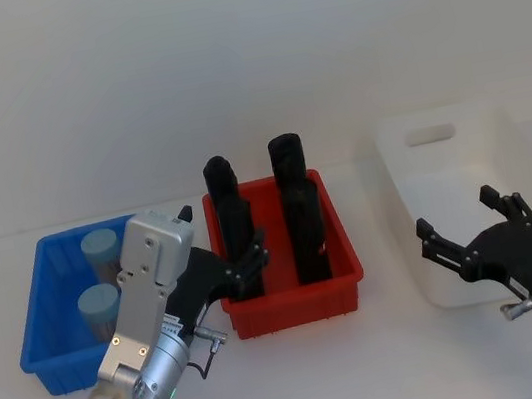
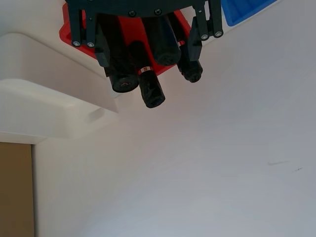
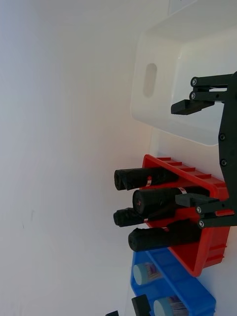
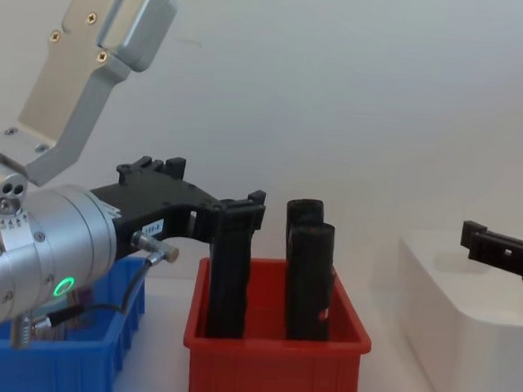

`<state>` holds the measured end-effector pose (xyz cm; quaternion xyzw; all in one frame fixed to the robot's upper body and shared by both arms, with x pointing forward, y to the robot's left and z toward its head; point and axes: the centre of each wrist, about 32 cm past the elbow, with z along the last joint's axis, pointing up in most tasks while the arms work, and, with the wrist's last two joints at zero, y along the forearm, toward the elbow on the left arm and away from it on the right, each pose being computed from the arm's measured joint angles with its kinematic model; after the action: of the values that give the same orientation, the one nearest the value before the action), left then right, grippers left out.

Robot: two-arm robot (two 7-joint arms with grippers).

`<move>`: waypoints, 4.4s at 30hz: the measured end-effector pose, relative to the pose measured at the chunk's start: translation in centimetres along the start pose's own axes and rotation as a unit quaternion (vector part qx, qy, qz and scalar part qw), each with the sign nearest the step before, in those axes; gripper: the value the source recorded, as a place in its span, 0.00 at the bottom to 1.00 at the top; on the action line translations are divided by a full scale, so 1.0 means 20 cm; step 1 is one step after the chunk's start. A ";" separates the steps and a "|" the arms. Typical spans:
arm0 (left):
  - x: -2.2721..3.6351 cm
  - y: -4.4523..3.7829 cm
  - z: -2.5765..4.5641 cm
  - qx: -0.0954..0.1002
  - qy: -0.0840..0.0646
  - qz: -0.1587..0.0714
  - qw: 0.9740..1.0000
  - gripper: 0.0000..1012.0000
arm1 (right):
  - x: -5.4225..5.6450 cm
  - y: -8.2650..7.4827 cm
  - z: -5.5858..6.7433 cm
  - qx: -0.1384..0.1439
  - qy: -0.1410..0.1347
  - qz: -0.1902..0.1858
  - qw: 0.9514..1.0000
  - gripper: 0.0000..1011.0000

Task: Pick the cotton swabs from the blue box and place them into the white box.

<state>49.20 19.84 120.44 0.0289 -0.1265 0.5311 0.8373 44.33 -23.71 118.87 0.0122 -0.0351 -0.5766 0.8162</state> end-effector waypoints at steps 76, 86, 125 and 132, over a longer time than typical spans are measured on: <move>0.002 -0.001 0.001 0.000 0.000 0.000 1.000 0.99 | 0.00 0.00 0.00 0.000 0.000 0.000 1.000 0.99; 0.062 -0.015 -0.004 0.005 0.002 -0.002 1.000 0.99 | 0.00 0.00 0.00 0.000 0.000 0.000 1.000 0.99; 0.478 -0.073 -0.188 0.127 0.079 0.077 0.986 0.99 | 0.00 0.00 0.00 0.000 0.000 0.000 1.000 0.99; 0.535 -0.066 -0.229 0.146 0.094 0.095 0.980 0.99 | 0.00 0.00 0.00 0.000 0.000 0.000 1.000 0.99</move>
<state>55.55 29.55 118.72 0.0887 0.0293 0.6214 0.7779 44.33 -23.71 118.87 0.0122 -0.0351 -0.5766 0.8162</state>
